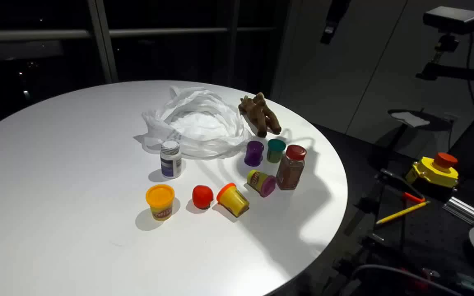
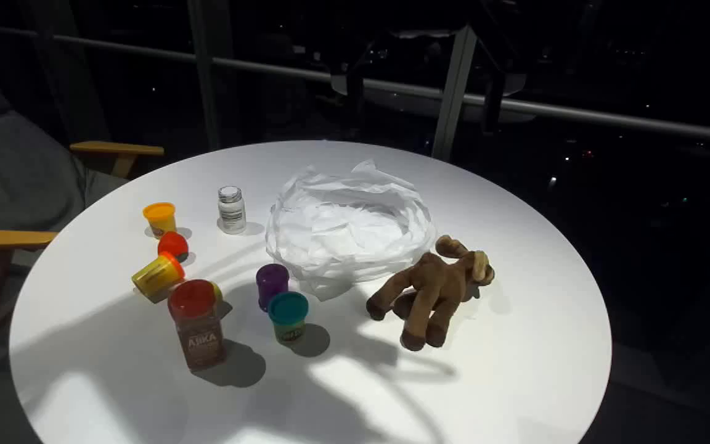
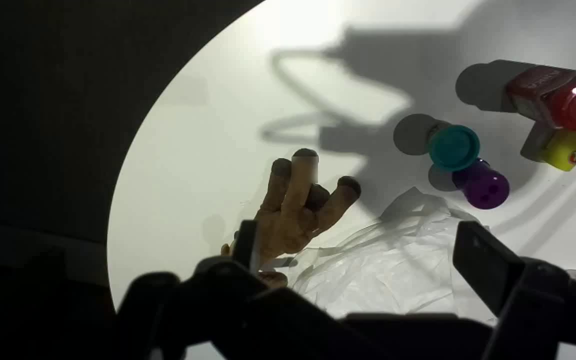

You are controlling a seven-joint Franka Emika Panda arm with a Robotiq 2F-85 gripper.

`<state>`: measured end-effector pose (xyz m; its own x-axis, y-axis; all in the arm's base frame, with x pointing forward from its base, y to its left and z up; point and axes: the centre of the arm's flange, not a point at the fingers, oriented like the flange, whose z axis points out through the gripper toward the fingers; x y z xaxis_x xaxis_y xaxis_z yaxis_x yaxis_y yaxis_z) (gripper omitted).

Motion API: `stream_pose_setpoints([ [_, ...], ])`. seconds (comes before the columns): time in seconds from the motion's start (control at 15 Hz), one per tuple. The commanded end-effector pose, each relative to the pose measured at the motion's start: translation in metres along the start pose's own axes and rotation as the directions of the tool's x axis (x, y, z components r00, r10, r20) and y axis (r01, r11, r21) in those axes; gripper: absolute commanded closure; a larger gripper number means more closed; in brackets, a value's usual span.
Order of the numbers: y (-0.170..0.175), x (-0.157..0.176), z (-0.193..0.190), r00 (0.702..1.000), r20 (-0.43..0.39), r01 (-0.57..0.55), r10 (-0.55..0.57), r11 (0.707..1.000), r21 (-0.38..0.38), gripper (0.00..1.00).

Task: Pick the objects on the table in the plastic bag

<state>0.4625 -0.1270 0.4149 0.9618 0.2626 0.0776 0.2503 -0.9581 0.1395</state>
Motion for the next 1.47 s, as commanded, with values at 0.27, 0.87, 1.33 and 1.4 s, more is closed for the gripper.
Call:
stream_pose_setpoints([
  [0.27, 0.003, 0.002, -0.01, 1.0, -0.019, -0.003, 0.002, 1.0, -0.009, 0.0],
  [0.87, 0.003, 0.002, -0.01, 1.0, -0.019, -0.003, 0.002, 1.0, -0.009, 0.0],
  [1.33, -0.068, 0.029, 0.029, 0.983, 0.03, 0.183, -0.184, 0.983, 0.014, 0.0],
  [1.4, -0.088, 0.034, 0.04, 0.974, 0.039, 0.222, -0.223, 0.975, 0.026, 0.0],
])
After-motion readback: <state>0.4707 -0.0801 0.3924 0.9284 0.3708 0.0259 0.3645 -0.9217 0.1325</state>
